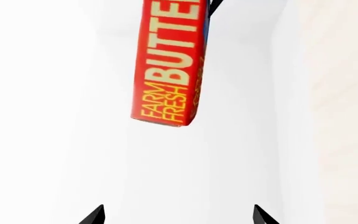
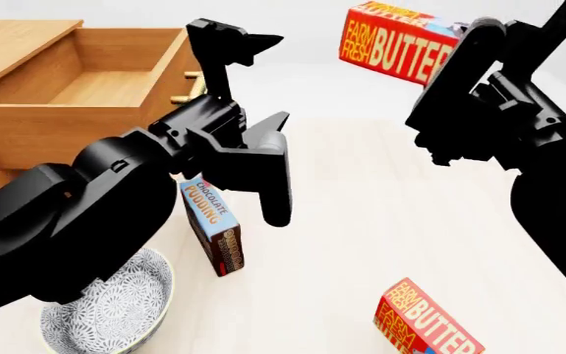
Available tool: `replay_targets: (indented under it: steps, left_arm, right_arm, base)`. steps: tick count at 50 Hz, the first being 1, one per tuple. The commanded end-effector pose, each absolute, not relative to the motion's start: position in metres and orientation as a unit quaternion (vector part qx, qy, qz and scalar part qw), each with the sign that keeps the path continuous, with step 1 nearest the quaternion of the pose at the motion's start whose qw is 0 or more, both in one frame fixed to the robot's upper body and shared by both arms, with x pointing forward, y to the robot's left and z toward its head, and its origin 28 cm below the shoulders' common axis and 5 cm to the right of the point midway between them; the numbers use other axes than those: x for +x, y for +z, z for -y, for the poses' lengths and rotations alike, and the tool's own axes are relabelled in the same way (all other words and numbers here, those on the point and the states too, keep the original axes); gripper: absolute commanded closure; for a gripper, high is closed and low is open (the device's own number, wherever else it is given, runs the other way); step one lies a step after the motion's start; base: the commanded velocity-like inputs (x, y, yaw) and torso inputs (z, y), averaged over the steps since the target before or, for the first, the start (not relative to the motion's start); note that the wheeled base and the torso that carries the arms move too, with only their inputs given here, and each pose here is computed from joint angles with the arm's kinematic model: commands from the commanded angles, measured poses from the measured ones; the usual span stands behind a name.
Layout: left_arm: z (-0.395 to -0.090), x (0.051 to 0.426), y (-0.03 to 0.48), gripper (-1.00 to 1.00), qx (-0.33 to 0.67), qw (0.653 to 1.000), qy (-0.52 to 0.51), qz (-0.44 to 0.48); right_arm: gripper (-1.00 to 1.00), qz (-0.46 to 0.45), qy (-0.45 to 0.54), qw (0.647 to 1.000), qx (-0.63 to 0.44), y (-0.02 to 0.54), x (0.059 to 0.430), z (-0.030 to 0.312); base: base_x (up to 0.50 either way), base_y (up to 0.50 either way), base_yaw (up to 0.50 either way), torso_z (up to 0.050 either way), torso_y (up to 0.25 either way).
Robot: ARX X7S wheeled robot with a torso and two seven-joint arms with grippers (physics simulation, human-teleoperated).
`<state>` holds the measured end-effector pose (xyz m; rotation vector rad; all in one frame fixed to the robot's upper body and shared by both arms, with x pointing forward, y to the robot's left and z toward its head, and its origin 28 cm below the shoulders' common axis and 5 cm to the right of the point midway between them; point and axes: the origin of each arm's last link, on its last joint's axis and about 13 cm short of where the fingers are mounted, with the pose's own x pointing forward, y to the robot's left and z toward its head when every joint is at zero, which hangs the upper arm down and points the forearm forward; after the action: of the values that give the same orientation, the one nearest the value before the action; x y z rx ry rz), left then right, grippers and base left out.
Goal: Put the butter at the front in the top drawer of the cabinet and close it.
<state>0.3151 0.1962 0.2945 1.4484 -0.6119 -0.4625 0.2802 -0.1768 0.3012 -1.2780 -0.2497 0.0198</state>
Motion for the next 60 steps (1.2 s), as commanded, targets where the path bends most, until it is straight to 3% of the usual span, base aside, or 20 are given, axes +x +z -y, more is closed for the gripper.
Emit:
replay_targets:
  steps: [1,60]
  left_arm:
    - [-0.192,0.318,0.292,-1.0,0.643,0.682,-0.213,0.274]
    - [-0.184,0.325,0.283,-1.0,0.634,0.684,-0.235,0.275]
  right_arm:
    - [1.0,0.17,-0.032,0.76,-0.627,0.32,0.271,0.174]
    - [1.0,0.188,0.041,0.74,-0.645,0.316,0.264,0.149]
  base:
    - [0.0,0.0,0.0,0.0,0.0]
    - [0.0,0.0,0.0,0.001,0.001]
